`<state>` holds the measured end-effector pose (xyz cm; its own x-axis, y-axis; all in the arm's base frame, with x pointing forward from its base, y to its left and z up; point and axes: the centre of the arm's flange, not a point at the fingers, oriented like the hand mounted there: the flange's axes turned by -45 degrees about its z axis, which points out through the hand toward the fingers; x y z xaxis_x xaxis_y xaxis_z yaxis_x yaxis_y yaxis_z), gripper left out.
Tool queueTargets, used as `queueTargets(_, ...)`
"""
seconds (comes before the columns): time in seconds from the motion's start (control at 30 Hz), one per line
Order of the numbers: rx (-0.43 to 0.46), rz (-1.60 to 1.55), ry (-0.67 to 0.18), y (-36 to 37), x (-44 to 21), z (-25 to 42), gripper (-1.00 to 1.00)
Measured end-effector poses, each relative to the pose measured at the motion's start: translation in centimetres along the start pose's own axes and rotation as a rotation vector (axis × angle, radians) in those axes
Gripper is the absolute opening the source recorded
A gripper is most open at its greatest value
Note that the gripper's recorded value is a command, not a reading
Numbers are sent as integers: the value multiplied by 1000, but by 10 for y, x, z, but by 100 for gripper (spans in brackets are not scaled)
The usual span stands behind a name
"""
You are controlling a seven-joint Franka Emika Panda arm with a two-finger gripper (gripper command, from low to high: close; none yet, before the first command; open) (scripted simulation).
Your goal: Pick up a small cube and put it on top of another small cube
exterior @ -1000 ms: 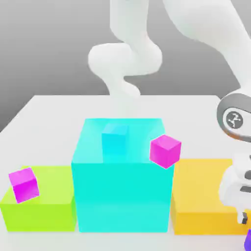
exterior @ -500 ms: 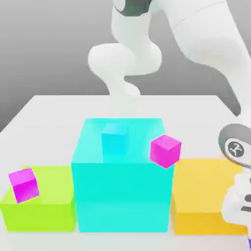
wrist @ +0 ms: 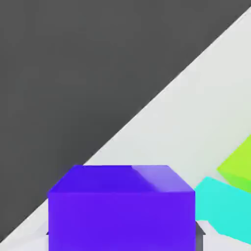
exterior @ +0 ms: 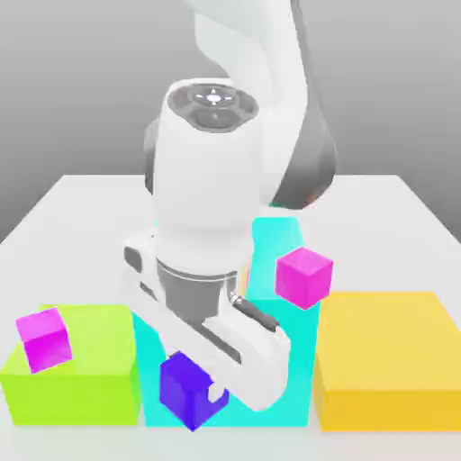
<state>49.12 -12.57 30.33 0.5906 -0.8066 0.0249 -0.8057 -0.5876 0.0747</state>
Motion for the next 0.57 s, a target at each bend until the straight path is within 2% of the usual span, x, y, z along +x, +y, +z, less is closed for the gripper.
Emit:
queueTargets(0.1,50,244,-29,126,50,-19,-100)
queueTargets(0.2,71,265,-35,140,49,11,-100)
queueTargets(0.23,72,266,-35,141,48,21,100)
queueTargets(0.43,71,294,-36,153,53,28,100)
queueTargets(0.57,71,268,-35,145,50,-17,100)
